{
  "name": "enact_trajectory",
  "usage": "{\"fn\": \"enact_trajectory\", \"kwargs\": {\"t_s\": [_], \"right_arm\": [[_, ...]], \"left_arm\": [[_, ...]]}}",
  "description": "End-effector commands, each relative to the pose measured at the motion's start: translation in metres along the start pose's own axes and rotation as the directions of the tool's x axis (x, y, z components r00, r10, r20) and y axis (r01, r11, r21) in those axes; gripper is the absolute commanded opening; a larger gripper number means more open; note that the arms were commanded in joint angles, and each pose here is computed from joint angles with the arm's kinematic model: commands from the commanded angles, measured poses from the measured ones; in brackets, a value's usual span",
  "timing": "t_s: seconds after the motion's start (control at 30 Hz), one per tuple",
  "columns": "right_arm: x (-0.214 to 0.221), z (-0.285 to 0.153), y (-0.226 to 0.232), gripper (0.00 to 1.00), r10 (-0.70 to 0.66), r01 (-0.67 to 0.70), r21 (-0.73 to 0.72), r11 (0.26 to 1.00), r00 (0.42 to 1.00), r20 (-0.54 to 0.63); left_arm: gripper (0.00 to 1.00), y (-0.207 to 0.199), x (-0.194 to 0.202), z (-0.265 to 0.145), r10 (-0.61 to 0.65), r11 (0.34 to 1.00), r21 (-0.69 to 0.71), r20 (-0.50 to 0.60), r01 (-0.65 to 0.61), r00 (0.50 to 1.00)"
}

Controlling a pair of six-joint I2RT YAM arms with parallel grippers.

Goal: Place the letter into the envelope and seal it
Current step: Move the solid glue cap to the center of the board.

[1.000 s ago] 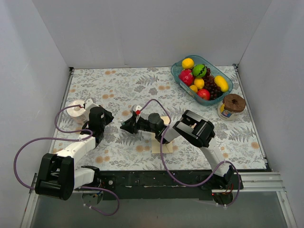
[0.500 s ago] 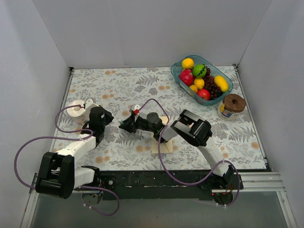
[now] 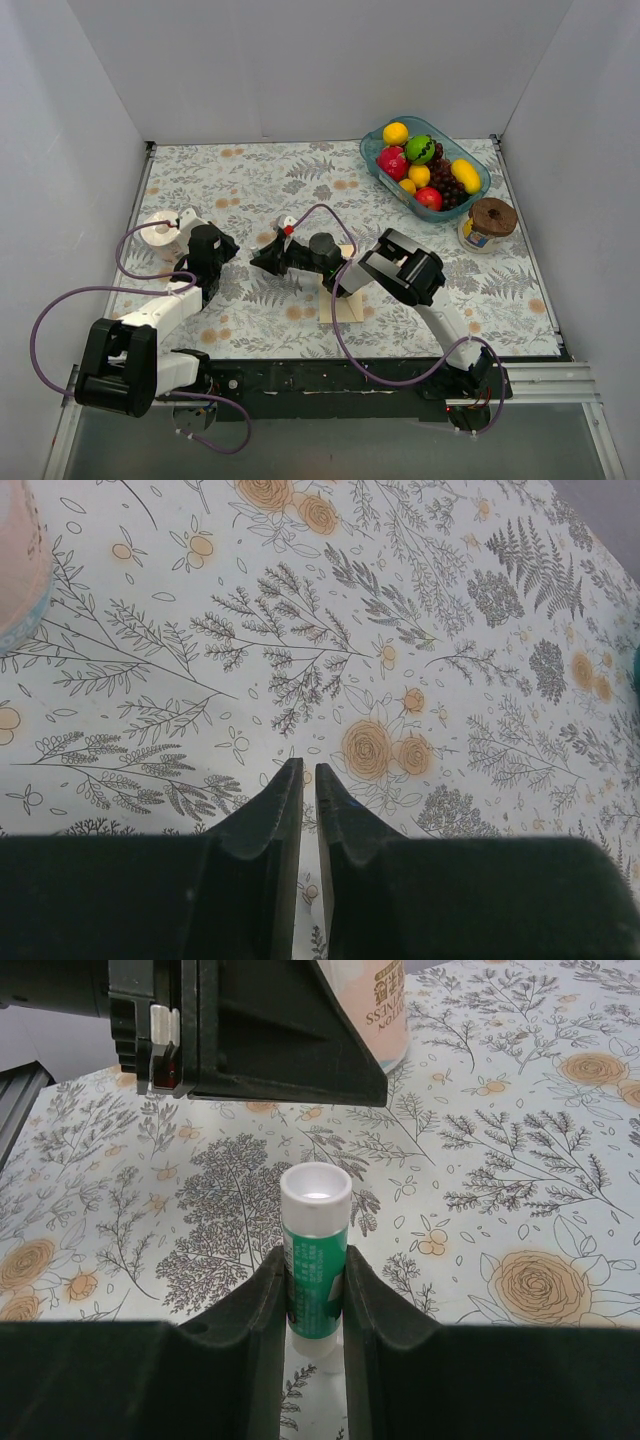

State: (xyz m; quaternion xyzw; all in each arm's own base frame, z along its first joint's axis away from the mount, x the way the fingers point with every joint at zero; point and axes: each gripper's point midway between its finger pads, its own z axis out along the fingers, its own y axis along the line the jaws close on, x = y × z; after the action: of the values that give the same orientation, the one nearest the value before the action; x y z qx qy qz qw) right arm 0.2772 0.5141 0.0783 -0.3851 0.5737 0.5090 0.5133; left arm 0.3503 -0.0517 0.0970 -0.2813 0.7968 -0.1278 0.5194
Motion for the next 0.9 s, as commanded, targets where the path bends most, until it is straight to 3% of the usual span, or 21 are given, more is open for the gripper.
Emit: {"fn": "enact_trajectory", "kwargs": {"t_s": [0.0,0.87], "right_arm": [[-0.027,0.008,-0.002,0.01,-0.048,0.051,-0.028,0.998,0.992,0.115],[-0.021,-0.014,0.023,0.01,0.023,-0.012,-0.117,0.993,0.995,0.093]], "left_arm": [[0.11,-0.004,-0.008,0.002,0.011,1.000,-0.002,0.031,-0.011,0.999],[0.11,-0.002,0.012,-0.002,0.013,1.000,0.024,-0.003,-0.013,1.000]]}}
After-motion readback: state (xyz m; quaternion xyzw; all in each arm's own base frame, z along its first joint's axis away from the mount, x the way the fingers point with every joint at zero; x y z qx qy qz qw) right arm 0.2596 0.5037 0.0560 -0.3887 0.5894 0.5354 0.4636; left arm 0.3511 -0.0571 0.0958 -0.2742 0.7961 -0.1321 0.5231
